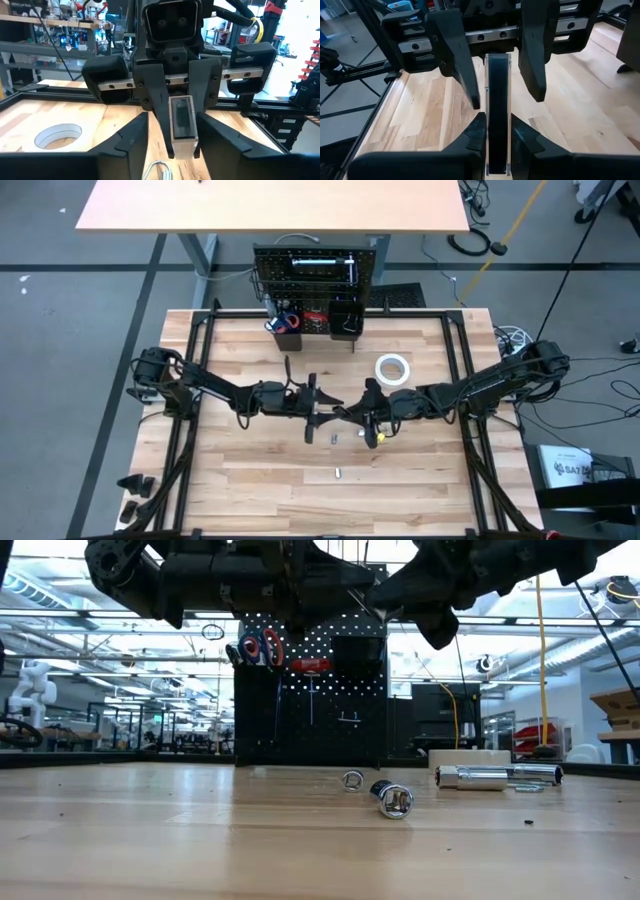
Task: Hang tools onto peg board
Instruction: Put the black rectangular tool into the right black bin on the peg board
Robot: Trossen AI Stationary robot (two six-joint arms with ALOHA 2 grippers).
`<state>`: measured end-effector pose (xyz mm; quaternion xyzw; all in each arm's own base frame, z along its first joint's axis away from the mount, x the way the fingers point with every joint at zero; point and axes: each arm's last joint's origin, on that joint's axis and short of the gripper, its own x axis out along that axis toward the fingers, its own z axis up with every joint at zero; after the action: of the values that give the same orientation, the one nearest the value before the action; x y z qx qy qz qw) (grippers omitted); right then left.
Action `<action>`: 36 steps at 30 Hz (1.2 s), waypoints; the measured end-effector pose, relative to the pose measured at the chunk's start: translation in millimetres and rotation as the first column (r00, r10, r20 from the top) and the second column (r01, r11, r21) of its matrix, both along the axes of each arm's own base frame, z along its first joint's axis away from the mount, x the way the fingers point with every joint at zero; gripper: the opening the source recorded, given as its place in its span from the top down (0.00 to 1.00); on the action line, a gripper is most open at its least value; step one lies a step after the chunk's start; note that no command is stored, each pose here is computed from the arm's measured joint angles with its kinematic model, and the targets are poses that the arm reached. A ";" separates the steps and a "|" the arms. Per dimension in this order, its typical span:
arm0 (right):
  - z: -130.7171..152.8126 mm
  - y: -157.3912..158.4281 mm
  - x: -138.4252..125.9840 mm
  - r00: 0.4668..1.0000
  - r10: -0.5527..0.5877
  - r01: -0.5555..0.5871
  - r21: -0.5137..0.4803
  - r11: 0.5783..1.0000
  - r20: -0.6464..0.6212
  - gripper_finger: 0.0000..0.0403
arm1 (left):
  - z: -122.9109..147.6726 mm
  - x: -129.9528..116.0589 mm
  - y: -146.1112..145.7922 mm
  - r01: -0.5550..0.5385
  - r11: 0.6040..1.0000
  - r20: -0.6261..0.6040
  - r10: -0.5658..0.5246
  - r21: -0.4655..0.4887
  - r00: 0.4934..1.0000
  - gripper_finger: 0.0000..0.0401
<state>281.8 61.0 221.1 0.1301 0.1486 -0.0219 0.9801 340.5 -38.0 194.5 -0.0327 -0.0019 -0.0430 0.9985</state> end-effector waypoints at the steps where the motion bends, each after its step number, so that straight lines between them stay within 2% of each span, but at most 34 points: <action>1: 0.0 0.0 0.0 1.000 0.000 0.000 0.000 1.000 0.000 0.91 | 0.0 0.0 0.0 0.000 1.000 0.000 0.000 0.000 1.000 0.62; 3: 0.0 0.0 0.0 1.000 -0.001 0.001 0.000 1.000 0.000 0.91 | 0.1 0.0 0.0 0.001 1.000 0.000 -0.001 0.000 1.000 0.70; 7: -0.7 -0.3 -0.4 1.000 0.000 0.000 -0.026 1.000 -0.007 0.90 | -0.1 -0.1 0.1 0.010 1.000 -0.001 -0.010 0.003 1.000 0.92; 8: -0.7 -0.3 -0.4 1.000 0.003 -0.003 -0.032 0.999 -0.008 0.90 | -0.1 -0.2 -0.2 0.011 1.000 -0.001 -0.011 0.003 1.000 0.93; 12: -0.8 -0.3 -0.4 1.000 0.006 -0.007 -0.048 0.999 -0.008 0.87 | -0.1 -0.2 0.3 0.003 1.000 0.000 -0.003 0.021 1.000 0.93; 18: -0.2 -3.2 -2.3 1.000 -0.013 0.011 -0.067 0.998 -0.024 0.70 | -0.8 -0.1 1.7 -0.035 0.998 -0.004 0.035 0.059 0.999 0.93; 23: 3.4 -12.2 -16.2 0.992 -0.035 0.020 -0.118 0.993 -0.123 0.57 | -1.5 0.8 11.0 -0.074 0.995 -0.010 0.075 0.061 0.997 0.93; 26: 9.5 -21.5 -29.3 0.979 -0.103 0.076 -0.157 0.985 -0.173 0.52 | 2.4 0.2 22.7 -0.109 0.992 0.001 0.109 0.060 0.994 0.93; 30: 19.7 -34.3 -48.1 0.952 -0.231 0.183 -0.231 0.956 -0.201 0.49 | 21.7 -2.6 45.0 -0.178 0.978 0.043 0.174 0.105 0.984 0.93; 36: 28.6 -50.5 -61.5 0.924 -0.328 0.269 -0.276 0.923 -0.198 0.50 | 67.3 17.5 81.2 -0.271 0.932 -0.051 0.291 0.242 0.955 0.93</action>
<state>220.3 10.5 249.8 0.0265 0.2405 -0.2058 0.9482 358.0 43.2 261.8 0.0830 0.0414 0.1020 0.9904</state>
